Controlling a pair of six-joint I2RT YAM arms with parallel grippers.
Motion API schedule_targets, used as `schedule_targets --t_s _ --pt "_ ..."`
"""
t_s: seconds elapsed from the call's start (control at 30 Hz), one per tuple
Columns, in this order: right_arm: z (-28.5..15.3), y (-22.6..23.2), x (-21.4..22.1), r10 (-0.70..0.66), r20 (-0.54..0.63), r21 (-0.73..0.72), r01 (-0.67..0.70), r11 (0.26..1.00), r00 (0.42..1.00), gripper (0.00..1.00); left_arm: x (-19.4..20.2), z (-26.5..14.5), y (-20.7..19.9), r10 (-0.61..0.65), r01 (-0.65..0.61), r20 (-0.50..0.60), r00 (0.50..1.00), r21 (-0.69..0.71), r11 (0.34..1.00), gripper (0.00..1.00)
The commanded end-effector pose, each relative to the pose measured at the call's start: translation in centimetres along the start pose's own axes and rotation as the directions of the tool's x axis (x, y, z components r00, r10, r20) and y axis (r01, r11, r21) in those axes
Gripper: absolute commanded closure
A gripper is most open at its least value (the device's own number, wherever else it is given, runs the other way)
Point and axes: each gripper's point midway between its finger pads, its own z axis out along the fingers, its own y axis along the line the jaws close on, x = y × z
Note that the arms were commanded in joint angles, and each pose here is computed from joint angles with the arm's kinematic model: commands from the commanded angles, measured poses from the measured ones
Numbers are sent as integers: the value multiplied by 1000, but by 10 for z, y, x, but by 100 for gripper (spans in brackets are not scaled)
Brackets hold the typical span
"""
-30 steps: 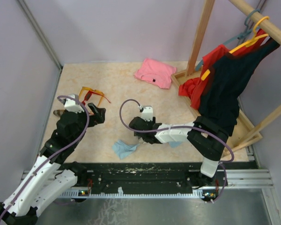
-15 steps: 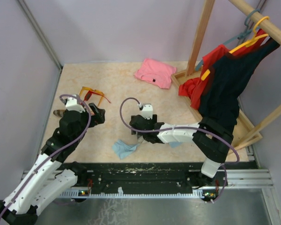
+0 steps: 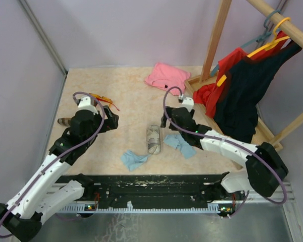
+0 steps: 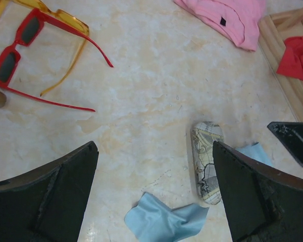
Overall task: Organize the sunglasses
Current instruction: Place the sunglasses case at the center of the board, then pick up the sunglasses case from the center of the board.
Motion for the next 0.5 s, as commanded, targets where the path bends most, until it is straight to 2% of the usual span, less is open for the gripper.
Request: schedule_targets --t_s 0.0,0.2,0.47 --pt "-9 -35 -1 71 -55 -34 -73 997 996 6 0 8 -25 17 -14 -26 1000 108 994 0" --pt "-29 -83 8 166 -6 22 -166 986 986 8 50 47 -53 29 4 -231 972 140 990 0" --pt "-49 -110 15 173 50 71 -176 982 984 9 121 76 -102 137 -84 -348 927 162 983 1"
